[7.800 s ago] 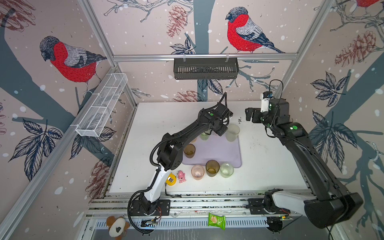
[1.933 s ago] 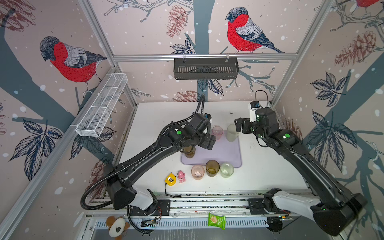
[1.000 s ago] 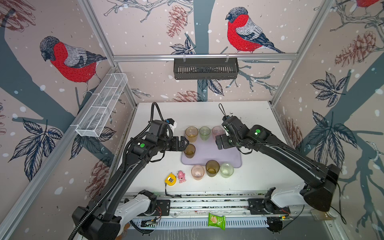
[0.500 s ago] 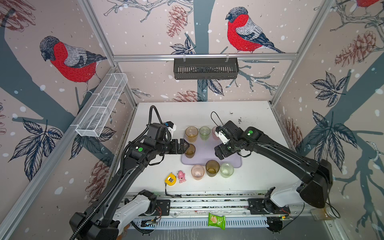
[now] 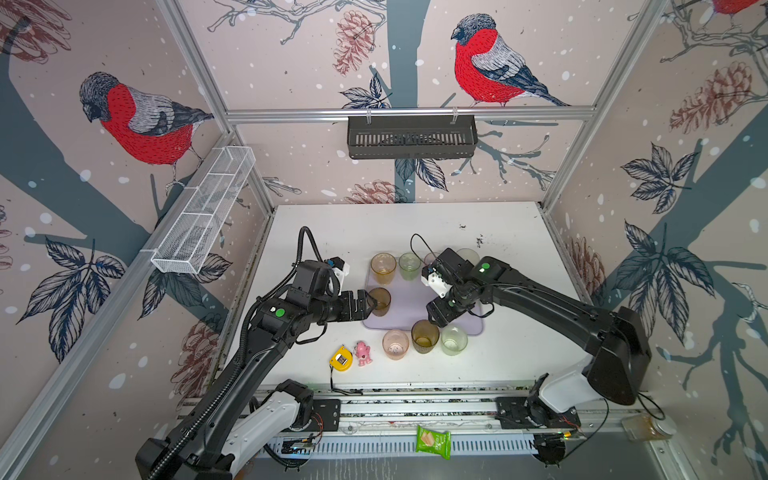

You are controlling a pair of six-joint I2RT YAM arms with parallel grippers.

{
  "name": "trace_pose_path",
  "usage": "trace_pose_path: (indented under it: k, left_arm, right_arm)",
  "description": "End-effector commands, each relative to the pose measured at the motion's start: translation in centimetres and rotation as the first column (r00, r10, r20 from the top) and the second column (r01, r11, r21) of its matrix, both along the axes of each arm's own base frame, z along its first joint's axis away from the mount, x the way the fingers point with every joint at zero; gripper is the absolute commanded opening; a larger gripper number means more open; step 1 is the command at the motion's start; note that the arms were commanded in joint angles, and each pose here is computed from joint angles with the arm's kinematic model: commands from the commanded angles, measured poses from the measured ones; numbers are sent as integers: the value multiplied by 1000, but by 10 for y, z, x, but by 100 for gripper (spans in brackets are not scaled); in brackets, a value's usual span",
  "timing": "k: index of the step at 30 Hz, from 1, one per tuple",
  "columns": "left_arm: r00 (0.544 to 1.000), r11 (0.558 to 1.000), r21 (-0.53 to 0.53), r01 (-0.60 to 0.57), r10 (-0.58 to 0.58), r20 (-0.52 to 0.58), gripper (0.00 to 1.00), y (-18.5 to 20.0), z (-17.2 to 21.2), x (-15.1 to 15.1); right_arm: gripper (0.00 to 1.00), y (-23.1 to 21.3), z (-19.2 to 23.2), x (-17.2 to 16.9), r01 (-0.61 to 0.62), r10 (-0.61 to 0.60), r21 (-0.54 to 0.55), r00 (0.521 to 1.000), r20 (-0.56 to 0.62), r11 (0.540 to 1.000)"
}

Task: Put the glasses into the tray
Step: 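Move the right gripper over the dark olive glass while the left gripper withdraws, then lower the right gripper onto the olive glass rim and close it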

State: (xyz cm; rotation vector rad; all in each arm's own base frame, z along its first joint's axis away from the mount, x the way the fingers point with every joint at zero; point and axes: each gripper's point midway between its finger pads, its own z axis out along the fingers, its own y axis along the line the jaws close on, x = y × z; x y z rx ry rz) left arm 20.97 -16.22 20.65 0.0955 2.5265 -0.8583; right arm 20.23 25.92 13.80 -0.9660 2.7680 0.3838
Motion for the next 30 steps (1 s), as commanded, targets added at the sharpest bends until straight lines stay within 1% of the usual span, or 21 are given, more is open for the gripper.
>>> trace_pose_path:
  k: [1,4,7,14,21,26,30]
  left_arm:
    - [1000,1000,-7,-3,3,21,98,-1,3,5]
    - [1000,1000,-9,-6,7,23,98,-1,3,5]
    - [1000,1000,-17,-12,13,28,98,0,2,4]
    - [999,999,-45,-24,25,28,98,-1,0,0]
    - [999,999,-41,-26,27,27,98,0,-2,-1]
    - [999,999,-40,-33,34,28,98,2,-4,-2]
    - [999,998,-44,-35,37,32,98,1,-3,-1]
  right_arm:
    - [72,2,1,-1,-9,9,-8,1000,9,1000]
    - [68,3,-4,-6,-21,21,-23,1000,0,1000]
    - [62,5,-8,-8,-26,26,-33,1000,-1,999]
    - [59,12,-12,-8,-31,31,-36,1000,-3,999]
    - [52,15,-19,-8,-41,41,-56,999,-7,998]
    - [45,13,-24,-9,-47,46,-70,999,-11,996]
    - [44,13,-26,-8,-47,47,-73,999,-8,996]
